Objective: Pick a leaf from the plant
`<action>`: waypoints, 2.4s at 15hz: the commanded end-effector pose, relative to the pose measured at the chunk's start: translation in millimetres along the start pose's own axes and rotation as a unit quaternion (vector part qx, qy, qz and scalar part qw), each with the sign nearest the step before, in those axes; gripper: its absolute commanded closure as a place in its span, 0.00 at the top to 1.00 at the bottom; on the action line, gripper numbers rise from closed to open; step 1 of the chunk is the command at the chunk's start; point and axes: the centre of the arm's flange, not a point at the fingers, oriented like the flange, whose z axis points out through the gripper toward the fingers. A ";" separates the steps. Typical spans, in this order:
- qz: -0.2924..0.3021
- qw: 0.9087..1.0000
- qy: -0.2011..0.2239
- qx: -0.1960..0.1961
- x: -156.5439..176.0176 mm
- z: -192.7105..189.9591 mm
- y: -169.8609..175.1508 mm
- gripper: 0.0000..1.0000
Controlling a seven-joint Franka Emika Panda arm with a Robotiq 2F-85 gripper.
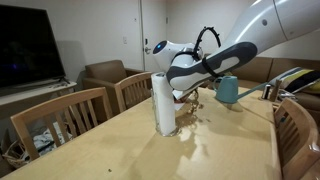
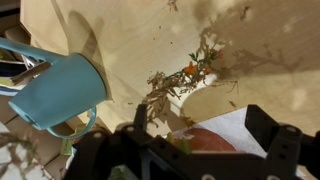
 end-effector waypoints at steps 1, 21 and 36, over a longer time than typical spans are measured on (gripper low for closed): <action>0.002 1.000 0.005 0.008 22.3 4.2 -15.0 1.00; 0.024 0.999 0.024 0.011 25.4 8.1 -11.9 0.00; -0.030 0.999 0.025 -0.018 -42.5 3.6 -46.3 0.00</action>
